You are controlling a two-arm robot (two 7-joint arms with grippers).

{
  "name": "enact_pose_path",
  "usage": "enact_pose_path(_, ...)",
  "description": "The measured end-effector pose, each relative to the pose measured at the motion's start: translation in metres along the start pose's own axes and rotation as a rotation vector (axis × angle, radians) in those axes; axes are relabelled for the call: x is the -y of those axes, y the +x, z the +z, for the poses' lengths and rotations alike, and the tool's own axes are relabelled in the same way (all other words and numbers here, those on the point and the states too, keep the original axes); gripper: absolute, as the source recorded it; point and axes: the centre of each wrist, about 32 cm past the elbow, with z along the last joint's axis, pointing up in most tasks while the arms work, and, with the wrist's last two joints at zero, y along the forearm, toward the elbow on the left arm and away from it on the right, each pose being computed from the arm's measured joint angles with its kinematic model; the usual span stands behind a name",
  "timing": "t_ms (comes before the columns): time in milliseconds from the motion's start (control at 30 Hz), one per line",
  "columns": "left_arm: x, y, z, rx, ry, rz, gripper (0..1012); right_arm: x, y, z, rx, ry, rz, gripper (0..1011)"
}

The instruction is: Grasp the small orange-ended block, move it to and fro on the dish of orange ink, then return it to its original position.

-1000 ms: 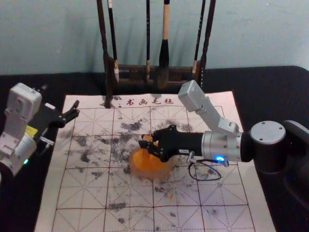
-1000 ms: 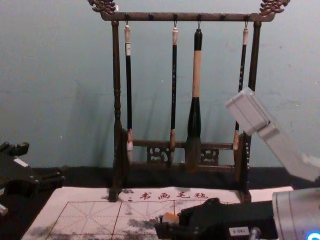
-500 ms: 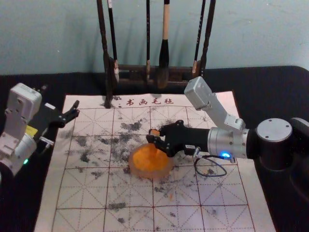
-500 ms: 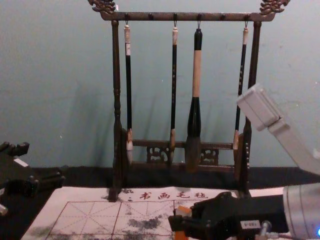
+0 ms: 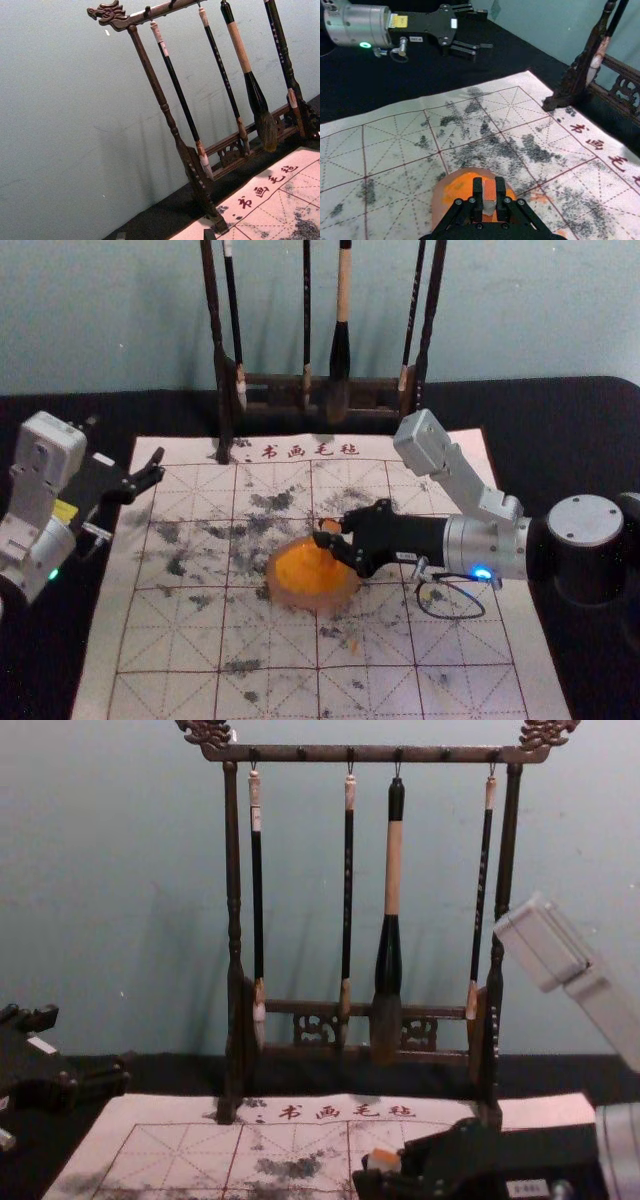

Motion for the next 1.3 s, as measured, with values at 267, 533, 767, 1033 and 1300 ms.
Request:
enact_pose_path(267, 0.0000, 0.0000, 0.0000, 0.000, 0.000, 0.000, 1001, 0.001, -0.007, 0.000, -0.006, 0.007, 0.021, 116)
enact_pose_path(533, 0.0000, 0.0000, 0.0000, 0.000, 0.000, 0.000, 1001, -0.009, -0.009, 0.000, -0.017, 0.012, 0.045, 117)
enact_pose_path(767, 0.0000, 0.0000, 0.0000, 0.000, 0.000, 0.000, 1001, -0.017, -0.005, 0.002, -0.015, 0.021, 0.047, 116)
enact_pose_path(1033, 0.0000, 0.0000, 0.0000, 0.000, 0.000, 0.000, 1001, -0.023, 0.001, 0.003, -0.020, 0.024, 0.035, 116)
enact_pose_path(1300, 0.0000, 0.0000, 0.0000, 0.000, 0.000, 0.000, 1001, -0.021, 0.006, 0.002, -0.020, 0.022, 0.012, 116)
